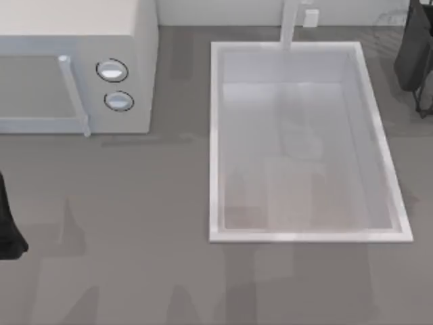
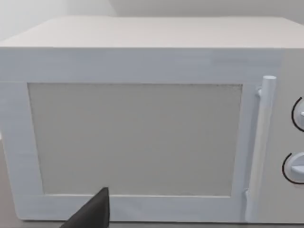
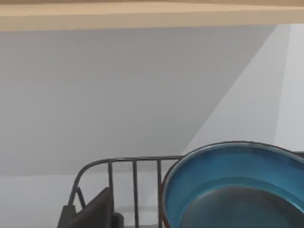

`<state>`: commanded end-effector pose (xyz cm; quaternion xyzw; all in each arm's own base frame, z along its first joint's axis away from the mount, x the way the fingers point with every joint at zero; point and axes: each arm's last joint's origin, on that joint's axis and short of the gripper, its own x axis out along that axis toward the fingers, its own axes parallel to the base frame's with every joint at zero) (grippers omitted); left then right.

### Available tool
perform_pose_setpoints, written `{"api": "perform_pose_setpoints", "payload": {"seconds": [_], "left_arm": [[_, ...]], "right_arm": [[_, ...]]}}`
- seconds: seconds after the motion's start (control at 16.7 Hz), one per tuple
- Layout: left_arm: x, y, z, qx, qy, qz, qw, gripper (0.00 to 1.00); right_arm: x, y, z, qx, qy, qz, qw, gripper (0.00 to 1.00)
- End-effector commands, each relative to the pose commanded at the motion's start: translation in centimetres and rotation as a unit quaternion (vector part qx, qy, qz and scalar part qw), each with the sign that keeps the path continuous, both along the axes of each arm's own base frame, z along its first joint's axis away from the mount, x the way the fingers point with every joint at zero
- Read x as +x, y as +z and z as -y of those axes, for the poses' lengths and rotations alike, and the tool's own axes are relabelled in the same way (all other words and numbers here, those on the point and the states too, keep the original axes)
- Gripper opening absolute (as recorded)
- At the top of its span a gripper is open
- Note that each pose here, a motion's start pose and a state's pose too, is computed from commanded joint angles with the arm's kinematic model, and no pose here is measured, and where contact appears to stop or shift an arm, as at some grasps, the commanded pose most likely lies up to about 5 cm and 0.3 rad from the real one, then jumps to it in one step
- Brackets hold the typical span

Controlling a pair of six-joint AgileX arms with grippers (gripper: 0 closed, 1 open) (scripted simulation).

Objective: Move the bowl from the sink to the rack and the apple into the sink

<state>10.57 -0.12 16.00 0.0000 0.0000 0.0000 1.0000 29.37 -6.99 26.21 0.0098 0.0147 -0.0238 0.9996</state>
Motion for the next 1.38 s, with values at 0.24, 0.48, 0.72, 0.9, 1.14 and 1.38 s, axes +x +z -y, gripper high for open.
{"api": "perform_pose_setpoints", "payload": {"seconds": [0.24, 0.48, 0.72, 0.9, 1.14, 1.38], "left_arm": [[0.0, 0.0, 0.0, 0.000, 0.000, 0.000, 1.000, 1.00], [0.0, 0.0, 0.0, 0.000, 0.000, 0.000, 1.000, 1.00], [0.0, 0.0, 0.0, 0.000, 0.000, 0.000, 1.000, 1.00], [0.0, 0.0, 0.0, 0.000, 0.000, 0.000, 1.000, 1.00], [0.0, 0.0, 0.0, 0.000, 0.000, 0.000, 1.000, 1.00], [0.0, 0.0, 0.0, 0.000, 0.000, 0.000, 1.000, 1.00]], "right_arm": [[-7.0, 0.0, -2.8, 0.004, -0.007, -0.010, 1.000, 1.00], [-13.4, -2.5, -5.0, 0.001, -0.004, -0.005, 1.000, 1.00], [-17.4, -6.1, -6.2, -0.005, 0.008, 0.013, 1.000, 1.00], [-18.5, -8.6, -6.6, -0.008, 0.017, 0.018, 1.000, 1.00], [-18.8, -10.2, -6.9, -0.010, 0.024, 0.015, 1.000, 1.00], [-18.8, -10.2, -6.9, -0.010, 0.024, 0.015, 1.000, 1.00]]}}
